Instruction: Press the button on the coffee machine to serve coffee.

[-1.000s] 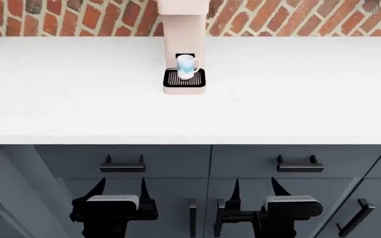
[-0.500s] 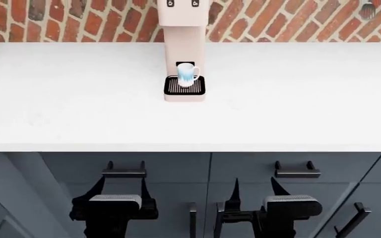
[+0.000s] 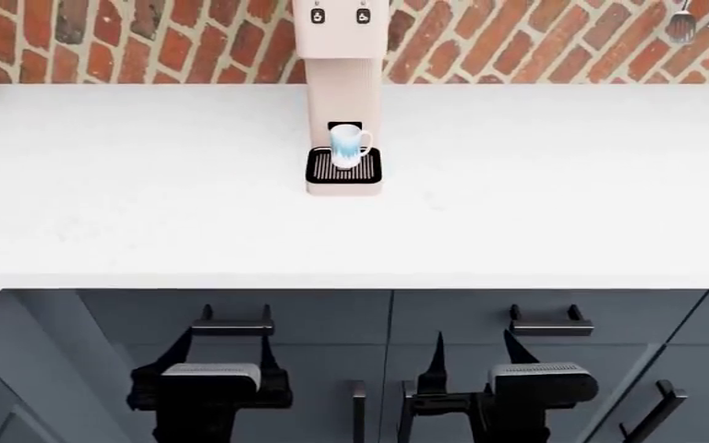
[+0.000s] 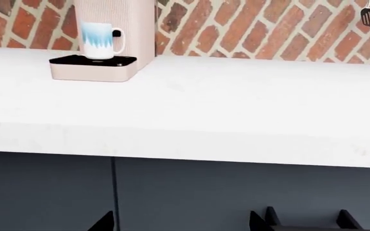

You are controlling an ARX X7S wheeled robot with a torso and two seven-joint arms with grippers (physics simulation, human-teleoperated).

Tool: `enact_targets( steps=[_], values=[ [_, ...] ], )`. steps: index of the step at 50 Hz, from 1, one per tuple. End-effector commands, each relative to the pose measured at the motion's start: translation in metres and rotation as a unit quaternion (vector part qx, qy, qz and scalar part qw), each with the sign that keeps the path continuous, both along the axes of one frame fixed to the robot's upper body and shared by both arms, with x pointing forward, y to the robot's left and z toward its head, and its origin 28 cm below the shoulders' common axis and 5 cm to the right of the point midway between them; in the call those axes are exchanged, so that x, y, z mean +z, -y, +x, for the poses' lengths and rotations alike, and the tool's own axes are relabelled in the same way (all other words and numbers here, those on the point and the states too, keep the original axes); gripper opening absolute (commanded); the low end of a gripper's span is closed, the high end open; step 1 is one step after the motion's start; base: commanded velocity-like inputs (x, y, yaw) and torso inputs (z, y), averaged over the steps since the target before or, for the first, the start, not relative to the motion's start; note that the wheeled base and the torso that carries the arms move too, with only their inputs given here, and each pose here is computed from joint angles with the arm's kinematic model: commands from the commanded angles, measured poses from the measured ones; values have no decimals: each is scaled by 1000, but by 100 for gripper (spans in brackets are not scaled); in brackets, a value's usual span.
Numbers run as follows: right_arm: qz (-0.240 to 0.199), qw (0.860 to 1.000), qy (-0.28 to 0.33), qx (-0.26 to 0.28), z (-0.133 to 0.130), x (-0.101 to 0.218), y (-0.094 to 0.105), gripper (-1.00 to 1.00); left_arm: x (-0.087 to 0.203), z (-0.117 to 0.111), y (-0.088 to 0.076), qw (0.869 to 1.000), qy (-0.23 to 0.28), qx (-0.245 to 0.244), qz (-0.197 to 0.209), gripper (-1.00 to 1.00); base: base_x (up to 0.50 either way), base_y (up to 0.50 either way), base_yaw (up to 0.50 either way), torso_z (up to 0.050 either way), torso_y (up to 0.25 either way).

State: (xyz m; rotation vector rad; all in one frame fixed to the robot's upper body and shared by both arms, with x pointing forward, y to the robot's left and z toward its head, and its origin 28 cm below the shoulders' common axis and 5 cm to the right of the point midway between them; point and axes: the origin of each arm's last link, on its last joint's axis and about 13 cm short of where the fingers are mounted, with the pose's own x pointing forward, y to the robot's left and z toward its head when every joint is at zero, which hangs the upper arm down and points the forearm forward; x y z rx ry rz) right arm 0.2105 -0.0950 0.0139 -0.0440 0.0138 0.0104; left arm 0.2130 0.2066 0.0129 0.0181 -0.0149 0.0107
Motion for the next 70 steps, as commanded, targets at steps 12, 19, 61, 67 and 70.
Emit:
enact_targets(
  steps=[12,19,61,67,70],
  values=[
    [-37,999,28,-28,-2,50,7,100,39,5,6,1000,20,-4,-12,100,0,0,0,0,0],
    [-13,998,61,-15,11,114,17,100,100,12,-3,999,22,-28,-8,100,0,0,0,0,0],
    [-31,998,48,-28,32,164,63,100,145,62,-24,999,-9,-24,20,100,79,31,0,0,0],
    [-28,998,48,-31,31,161,64,100,145,61,-26,1000,-7,-22,20,100,305,0,0,0,0],
    [-27,998,51,-30,32,163,64,100,144,62,-24,999,-9,-24,20,100,312,0,0,0,0]
  ],
)
